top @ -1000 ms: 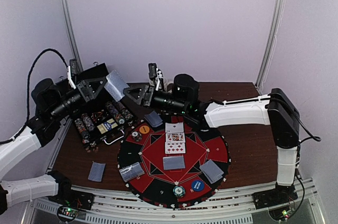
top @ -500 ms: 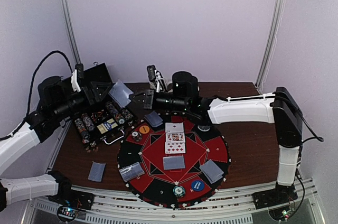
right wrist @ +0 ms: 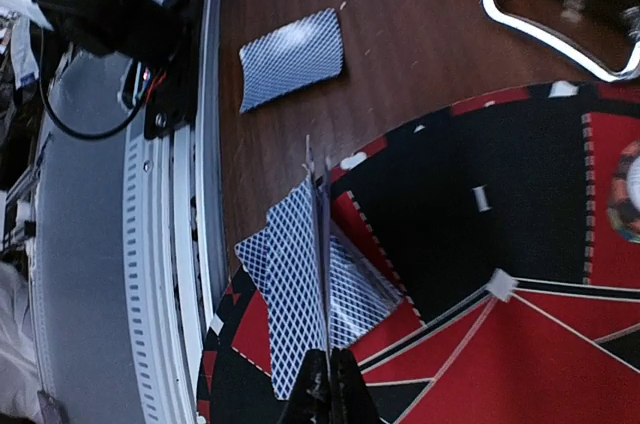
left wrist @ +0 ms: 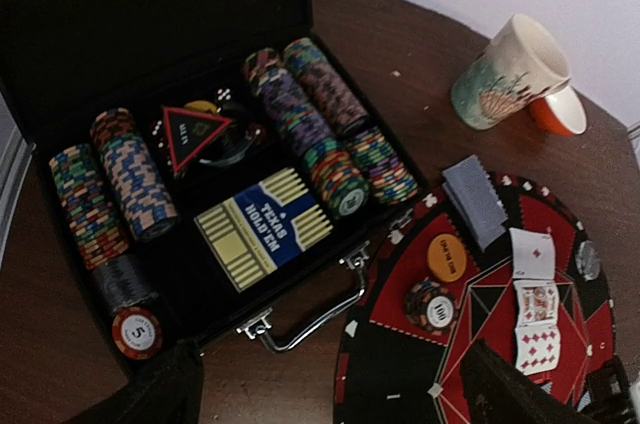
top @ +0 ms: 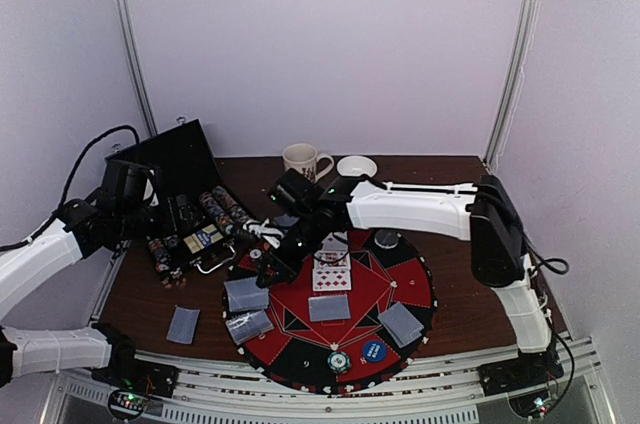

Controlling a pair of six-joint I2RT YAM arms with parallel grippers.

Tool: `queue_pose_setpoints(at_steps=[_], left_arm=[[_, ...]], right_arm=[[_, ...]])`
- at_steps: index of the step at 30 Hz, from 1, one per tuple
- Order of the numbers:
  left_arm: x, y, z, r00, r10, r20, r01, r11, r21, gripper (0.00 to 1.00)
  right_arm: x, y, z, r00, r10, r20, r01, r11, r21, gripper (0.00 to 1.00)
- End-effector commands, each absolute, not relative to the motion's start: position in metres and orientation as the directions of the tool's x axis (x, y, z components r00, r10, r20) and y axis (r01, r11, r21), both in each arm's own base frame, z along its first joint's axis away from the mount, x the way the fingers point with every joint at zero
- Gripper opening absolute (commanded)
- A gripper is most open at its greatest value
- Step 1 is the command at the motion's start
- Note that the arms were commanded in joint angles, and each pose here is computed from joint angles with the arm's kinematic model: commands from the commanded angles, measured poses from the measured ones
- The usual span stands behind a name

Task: Distribute texas hold em gaming equipment
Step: Place the poker card in the face-down deck piles.

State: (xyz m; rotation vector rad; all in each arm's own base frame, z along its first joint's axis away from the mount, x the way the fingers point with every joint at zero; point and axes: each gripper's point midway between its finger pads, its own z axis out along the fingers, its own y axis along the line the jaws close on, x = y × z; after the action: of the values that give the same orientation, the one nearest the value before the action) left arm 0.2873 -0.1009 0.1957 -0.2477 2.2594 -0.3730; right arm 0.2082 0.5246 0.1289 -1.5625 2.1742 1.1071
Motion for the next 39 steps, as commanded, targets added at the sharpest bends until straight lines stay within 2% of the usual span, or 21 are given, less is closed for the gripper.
queue_pose_setpoints(at_steps=[1,7,12,25,28,31,39], left_arm=[[0.284,-0.09,0.169,-0.697,-0.268,-0.666,-0.117,0.958,-0.264,0.93],[0.285,-0.095,0.156,-0.716,-0.252,-0.651,-0.099,0.96,-0.263,0.93],[0.281,-0.094,0.147,-0.729,-0.253,-0.636,-0.108,0.96,-0.258,0.93],[0.271,-0.098,0.123,-0.774,-0.291,-0.562,-0.144,0.946,-0.291,0.93],[0.267,-0.098,0.116,-0.788,-0.298,-0.538,-0.159,0.944,-0.291,0.94],[0.259,-0.096,0.106,-0.81,-0.305,-0.501,-0.18,0.942,-0.282,0.98],[0.225,-0.092,0.076,-0.86,-0.306,-0.409,-0.247,0.95,-0.192,0.98]], right_arm=[[0.171,0.514,0.1,-0.283,-0.841,-0.461,-0.862,0.012,0.507,0.0],[0.16,0.519,0.075,-0.266,-0.864,-0.428,-0.831,-0.02,0.556,0.0],[0.163,0.52,0.056,-0.256,-0.879,-0.403,-0.848,0.003,0.531,0.0],[0.178,0.539,0.05,-0.234,-0.865,-0.444,-0.905,0.027,0.425,0.0],[0.182,0.542,0.059,-0.233,-0.855,-0.463,-0.916,0.032,0.4,0.13],[0.187,0.542,0.072,-0.224,-0.845,-0.486,-0.931,0.037,0.364,0.22],[0.199,0.532,0.118,-0.197,-0.808,-0.556,-0.967,0.065,0.247,0.35]])
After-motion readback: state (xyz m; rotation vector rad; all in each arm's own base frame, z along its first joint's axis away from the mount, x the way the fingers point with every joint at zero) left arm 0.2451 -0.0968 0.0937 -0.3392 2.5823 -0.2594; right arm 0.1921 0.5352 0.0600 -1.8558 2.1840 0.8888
